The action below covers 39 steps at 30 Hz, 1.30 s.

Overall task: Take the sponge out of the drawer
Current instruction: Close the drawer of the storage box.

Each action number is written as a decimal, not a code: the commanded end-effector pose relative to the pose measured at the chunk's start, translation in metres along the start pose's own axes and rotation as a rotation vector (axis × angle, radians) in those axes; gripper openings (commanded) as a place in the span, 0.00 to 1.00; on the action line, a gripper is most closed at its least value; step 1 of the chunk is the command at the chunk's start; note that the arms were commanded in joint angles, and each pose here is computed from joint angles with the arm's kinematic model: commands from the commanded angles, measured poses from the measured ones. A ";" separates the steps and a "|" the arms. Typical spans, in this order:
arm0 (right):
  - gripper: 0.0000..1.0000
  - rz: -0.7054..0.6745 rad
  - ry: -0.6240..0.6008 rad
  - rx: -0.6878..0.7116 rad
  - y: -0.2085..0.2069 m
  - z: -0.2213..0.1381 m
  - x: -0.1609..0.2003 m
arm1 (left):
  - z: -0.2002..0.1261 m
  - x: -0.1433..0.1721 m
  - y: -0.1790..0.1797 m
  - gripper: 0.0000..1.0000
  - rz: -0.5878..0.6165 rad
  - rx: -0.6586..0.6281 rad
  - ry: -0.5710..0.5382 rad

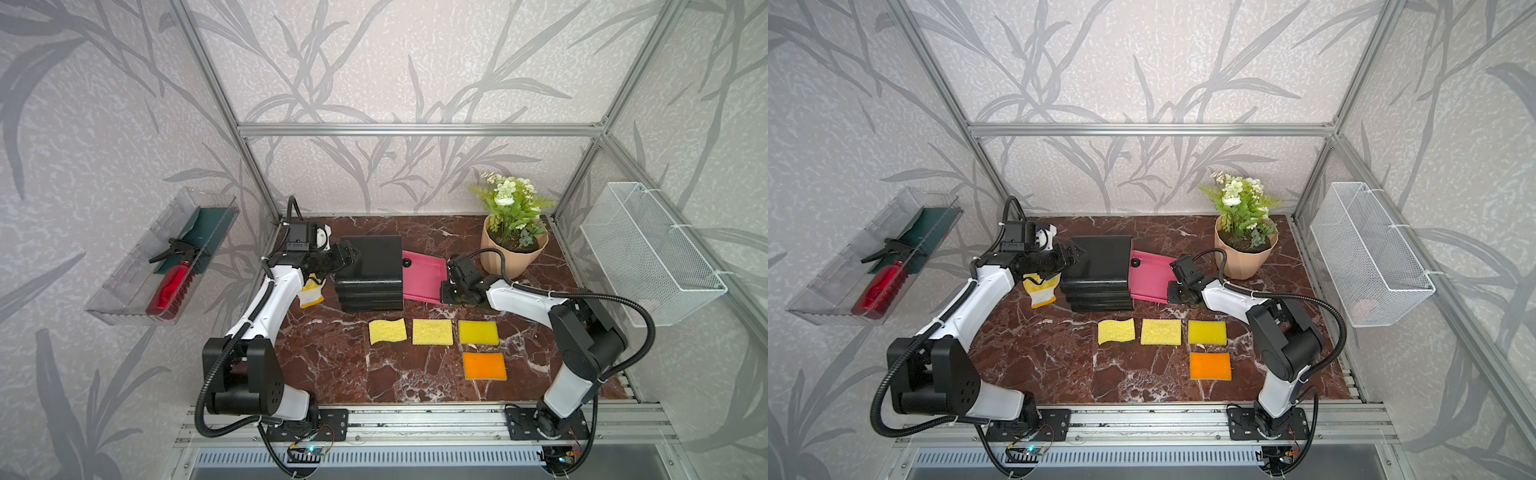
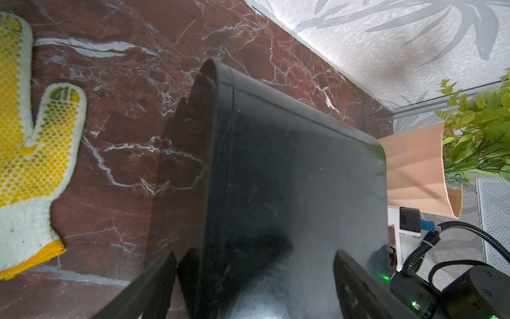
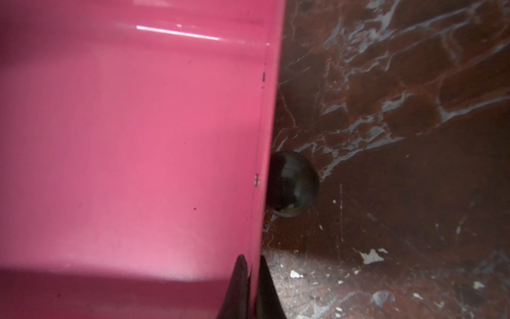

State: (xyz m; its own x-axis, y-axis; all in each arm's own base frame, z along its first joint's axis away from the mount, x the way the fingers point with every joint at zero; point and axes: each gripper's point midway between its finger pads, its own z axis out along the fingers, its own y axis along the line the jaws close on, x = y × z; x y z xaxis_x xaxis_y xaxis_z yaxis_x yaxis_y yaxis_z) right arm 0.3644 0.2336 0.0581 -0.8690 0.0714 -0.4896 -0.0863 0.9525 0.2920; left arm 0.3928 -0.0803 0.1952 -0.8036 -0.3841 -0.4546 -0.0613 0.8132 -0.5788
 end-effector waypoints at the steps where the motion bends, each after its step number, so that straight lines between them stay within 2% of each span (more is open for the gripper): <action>1: 0.00 -0.059 -0.006 0.026 0.000 -0.007 -0.004 | 0.005 0.010 -0.013 0.88 0.021 0.054 0.042; 16: 0.00 -0.145 -0.142 -0.006 0.025 -0.055 -0.056 | 0.007 0.012 -0.016 0.86 0.030 0.061 0.051; 31: 0.01 -0.152 -0.148 -0.115 0.068 -0.047 -0.053 | 0.013 0.019 -0.024 0.86 0.035 0.083 0.074; 34: 0.04 -0.141 -0.159 -0.158 0.079 -0.050 -0.057 | 0.014 0.019 -0.025 0.86 0.038 0.084 0.075; 39: 0.30 -0.140 -0.122 -0.213 0.092 -0.042 -0.051 | 0.014 0.019 -0.025 0.86 0.040 0.081 0.072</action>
State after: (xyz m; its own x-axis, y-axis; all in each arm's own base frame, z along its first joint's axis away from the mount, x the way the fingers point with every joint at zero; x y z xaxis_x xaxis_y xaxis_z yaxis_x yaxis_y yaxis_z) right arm 0.3700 0.2764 0.1134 -0.8185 -0.0446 -0.5728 -0.2489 0.9261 0.2836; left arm 0.3880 -0.1049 0.1898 -0.8380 -0.3361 -0.4298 -0.0160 0.8026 -0.5963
